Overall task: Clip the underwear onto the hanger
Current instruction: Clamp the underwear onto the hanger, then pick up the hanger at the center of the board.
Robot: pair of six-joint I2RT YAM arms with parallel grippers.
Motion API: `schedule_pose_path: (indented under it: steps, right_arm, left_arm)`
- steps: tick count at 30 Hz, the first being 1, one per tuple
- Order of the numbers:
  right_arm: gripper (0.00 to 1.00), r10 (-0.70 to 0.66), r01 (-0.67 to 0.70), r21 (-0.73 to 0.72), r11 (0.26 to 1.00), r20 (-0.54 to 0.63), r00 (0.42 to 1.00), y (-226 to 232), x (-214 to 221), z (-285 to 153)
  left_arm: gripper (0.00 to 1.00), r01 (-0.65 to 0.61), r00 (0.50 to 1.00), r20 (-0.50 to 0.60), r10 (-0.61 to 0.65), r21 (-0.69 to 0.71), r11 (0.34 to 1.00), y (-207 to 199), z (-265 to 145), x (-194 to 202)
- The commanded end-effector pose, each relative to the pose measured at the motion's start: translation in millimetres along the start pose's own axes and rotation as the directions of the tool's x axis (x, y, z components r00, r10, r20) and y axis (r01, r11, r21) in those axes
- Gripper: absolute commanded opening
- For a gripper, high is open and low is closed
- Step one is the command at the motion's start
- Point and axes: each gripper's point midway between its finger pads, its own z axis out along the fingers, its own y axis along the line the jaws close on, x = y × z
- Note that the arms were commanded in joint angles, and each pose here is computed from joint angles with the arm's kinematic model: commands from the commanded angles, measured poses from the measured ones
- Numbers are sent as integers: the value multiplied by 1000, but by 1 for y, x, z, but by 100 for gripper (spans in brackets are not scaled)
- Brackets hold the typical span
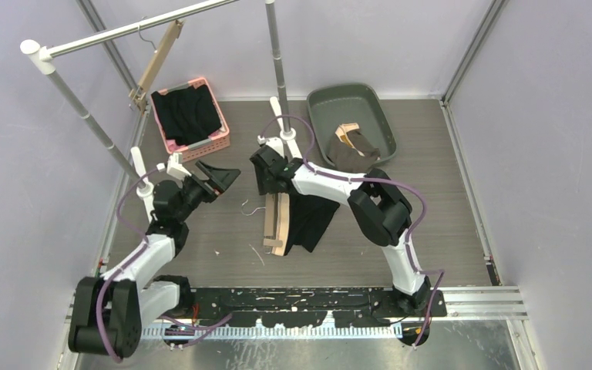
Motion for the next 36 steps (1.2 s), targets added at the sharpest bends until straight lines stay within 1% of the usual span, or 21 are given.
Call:
schedule_pose_path:
  steps: [1,13,17,20,23,24,27,31,36]
  right_arm:
    - [59,56,-56,28,998,31,998,2,-12,-4]
    - [59,54,-54,14,998,-16,998,9,2,10]
    - [57,54,-54,8,998,-23,998,11,3,12]
    - [52,59,-58,8,998,-18,998,11,2,11]
    - [42,66,-66,2,998,-5,998,12,-2,7]
    - [37,67,-67,-3,998,0,998,12,-4,5]
    - [29,77,-76,-15,997,22,997,14,-11,0]
    - [26,100,-97,-47,994,60,993,17,-26,-13]
    - [25,167,-151,-144,978,105,980,23,-52,-30]
  left_arm:
    - [98,-76,997,14,78,-119,990,10,-10,-10]
    - [98,-86,996,24,90,-135,987,11,-12,-13]
    - [98,-82,996,20,86,-138,987,13,-11,-11]
    - [98,-81,996,15,84,-141,987,15,-9,-10]
    - [98,-82,996,14,85,-133,988,15,-9,-9]
    - [98,-85,996,14,88,-125,988,13,-9,-9]
    - [98,-94,995,12,96,-102,990,8,-9,-10]
    - [98,-113,993,16,114,-52,992,-3,-11,-11]
    - [98,-131,991,9,131,10,991,-17,-14,-9]
